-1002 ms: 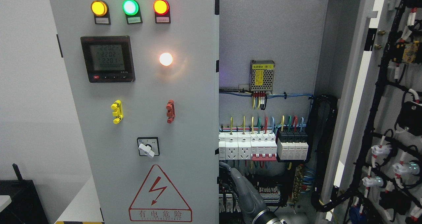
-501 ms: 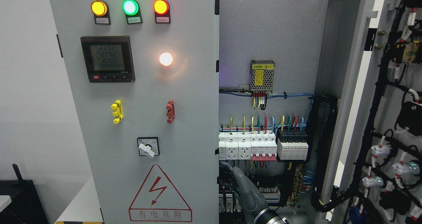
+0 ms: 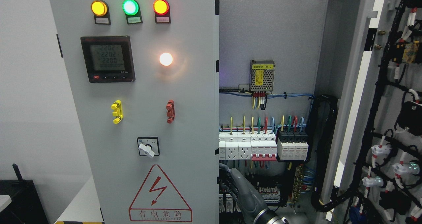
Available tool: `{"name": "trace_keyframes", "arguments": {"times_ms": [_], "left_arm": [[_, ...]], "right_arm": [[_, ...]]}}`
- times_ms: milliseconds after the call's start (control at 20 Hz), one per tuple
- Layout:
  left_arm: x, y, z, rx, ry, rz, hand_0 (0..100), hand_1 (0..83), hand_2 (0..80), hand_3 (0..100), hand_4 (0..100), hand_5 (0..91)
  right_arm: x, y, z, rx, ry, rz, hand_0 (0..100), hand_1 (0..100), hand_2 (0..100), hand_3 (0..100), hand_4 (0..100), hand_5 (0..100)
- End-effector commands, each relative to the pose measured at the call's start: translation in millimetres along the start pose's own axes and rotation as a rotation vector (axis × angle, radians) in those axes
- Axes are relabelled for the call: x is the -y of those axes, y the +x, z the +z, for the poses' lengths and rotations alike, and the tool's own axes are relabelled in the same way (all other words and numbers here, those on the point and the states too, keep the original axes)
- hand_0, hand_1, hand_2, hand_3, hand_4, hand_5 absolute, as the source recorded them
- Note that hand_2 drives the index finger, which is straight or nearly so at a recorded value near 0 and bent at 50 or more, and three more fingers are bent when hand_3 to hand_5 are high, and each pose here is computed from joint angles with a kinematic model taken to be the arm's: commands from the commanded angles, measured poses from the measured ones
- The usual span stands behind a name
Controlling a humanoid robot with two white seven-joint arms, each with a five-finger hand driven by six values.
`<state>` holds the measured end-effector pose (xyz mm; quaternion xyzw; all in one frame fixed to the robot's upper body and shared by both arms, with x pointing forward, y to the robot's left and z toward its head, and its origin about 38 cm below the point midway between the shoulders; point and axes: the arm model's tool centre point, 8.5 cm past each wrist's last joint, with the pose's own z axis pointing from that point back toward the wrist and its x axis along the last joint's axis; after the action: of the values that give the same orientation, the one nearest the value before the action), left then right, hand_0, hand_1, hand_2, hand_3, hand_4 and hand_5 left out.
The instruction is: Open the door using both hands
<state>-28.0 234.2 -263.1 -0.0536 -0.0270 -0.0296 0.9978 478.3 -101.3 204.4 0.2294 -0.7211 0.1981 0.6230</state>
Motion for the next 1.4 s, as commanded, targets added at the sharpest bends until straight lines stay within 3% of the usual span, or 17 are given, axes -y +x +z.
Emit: {"name": "trace_keyframes", "arguments": {"times_ms": [0, 1352], "left_arm": [[-0.2, 0.2, 0.0, 0.003, 0.001, 0.020, 0, 0.0, 0.0, 0, 3, 0.0], [-0.2, 0.2, 0.0, 0.003, 0.001, 0.020, 0, 0.0, 0.0, 0, 3, 0.0]], "right_arm": [[2.8, 1.5, -2.3, -0.003, 0.002, 0.008, 11, 0, 0, 0, 0, 0], [6.0, 1.3, -9.0, -0.014, 0.036, -0.020, 11, 0, 0, 0, 0, 0]]}}
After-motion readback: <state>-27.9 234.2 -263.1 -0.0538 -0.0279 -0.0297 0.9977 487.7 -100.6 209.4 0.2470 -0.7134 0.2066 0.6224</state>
